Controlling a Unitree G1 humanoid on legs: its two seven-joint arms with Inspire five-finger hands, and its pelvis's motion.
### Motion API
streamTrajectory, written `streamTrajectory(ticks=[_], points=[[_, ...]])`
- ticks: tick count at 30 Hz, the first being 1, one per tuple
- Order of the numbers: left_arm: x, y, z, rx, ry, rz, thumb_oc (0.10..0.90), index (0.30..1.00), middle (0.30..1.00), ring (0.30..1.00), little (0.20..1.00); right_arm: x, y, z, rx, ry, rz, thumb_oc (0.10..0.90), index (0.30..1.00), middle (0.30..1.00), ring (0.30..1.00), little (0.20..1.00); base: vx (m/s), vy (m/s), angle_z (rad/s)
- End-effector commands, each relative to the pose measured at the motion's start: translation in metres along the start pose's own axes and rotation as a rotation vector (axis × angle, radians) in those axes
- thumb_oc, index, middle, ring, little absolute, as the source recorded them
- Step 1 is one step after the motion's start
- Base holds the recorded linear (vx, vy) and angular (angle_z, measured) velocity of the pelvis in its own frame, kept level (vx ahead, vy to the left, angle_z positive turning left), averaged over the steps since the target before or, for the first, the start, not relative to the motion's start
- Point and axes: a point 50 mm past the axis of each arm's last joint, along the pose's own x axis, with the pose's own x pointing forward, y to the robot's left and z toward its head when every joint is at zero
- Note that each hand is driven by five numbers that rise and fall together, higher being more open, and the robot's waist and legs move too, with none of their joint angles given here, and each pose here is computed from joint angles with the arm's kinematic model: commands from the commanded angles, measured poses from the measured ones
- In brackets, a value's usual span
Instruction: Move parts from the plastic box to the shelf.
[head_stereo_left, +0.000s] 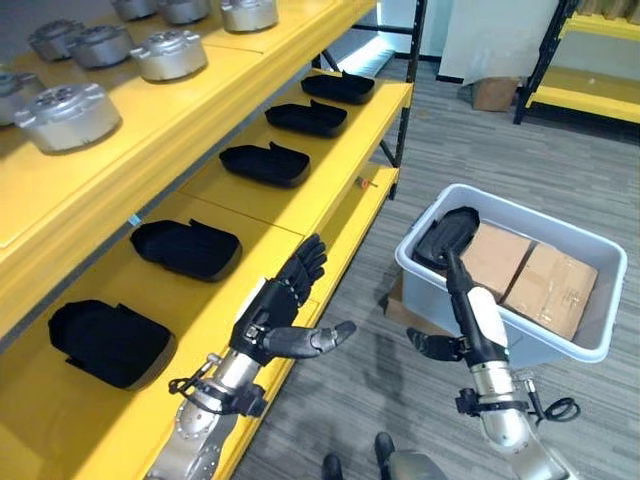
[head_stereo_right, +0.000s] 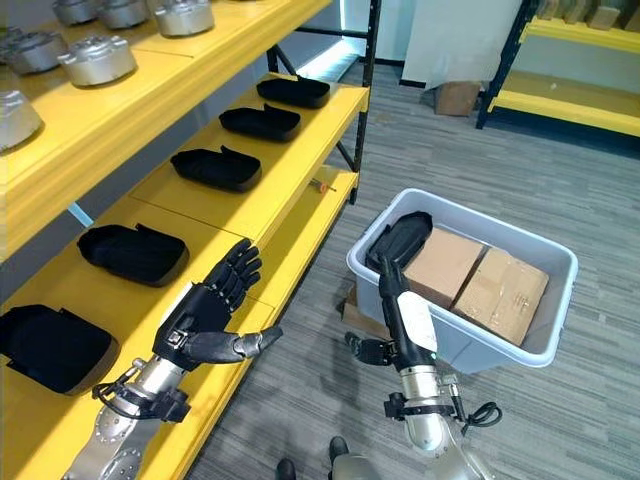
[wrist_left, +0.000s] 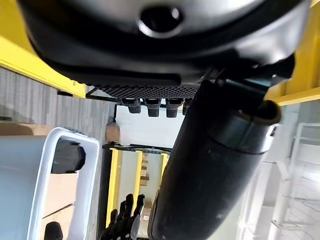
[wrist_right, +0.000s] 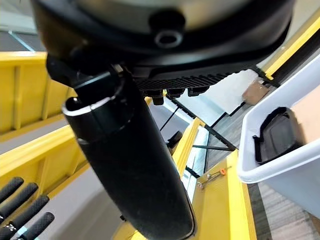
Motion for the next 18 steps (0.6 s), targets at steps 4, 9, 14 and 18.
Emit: streamTrajectory(ticks=[4, 9, 14, 18], points=[[0.014, 0.006, 0.042, 0.061, -0.279, -0.043, 0.900, 1.000, 1.000, 1.000, 1.000, 0.033, -0.018, 0.038, 0.039, -0.263, -0.125, 0.900, 1.000, 1.000, 1.000, 1.000, -0.07, -0.007, -0.50], [0.016, 0.005, 0.038, 0.061, -0.265, -0.043, 0.900, 1.000, 1.000, 1.000, 1.000, 0.037, -0.016, 0.039, 0.035, -0.264, -0.134, 0.900, 1.000, 1.000, 1.000, 1.000, 0.05, -0.137, -0.33], [0.011, 0.008, 0.032, 0.053, -0.236, -0.057, 0.900, 1.000, 1.000, 1.000, 1.000, 0.043, -0.013, 0.040, 0.022, -0.254, -0.131, 0.900, 1.000, 1.000, 1.000, 1.000, 0.08, -0.277, -0.10], [0.010, 0.007, 0.037, 0.057, -0.264, -0.029, 0.900, 1.000, 1.000, 1.000, 1.000, 0.048, -0.013, 0.043, 0.006, -0.268, -0.093, 0.900, 1.000, 1.000, 1.000, 1.000, 0.07, -0.401, -0.04]])
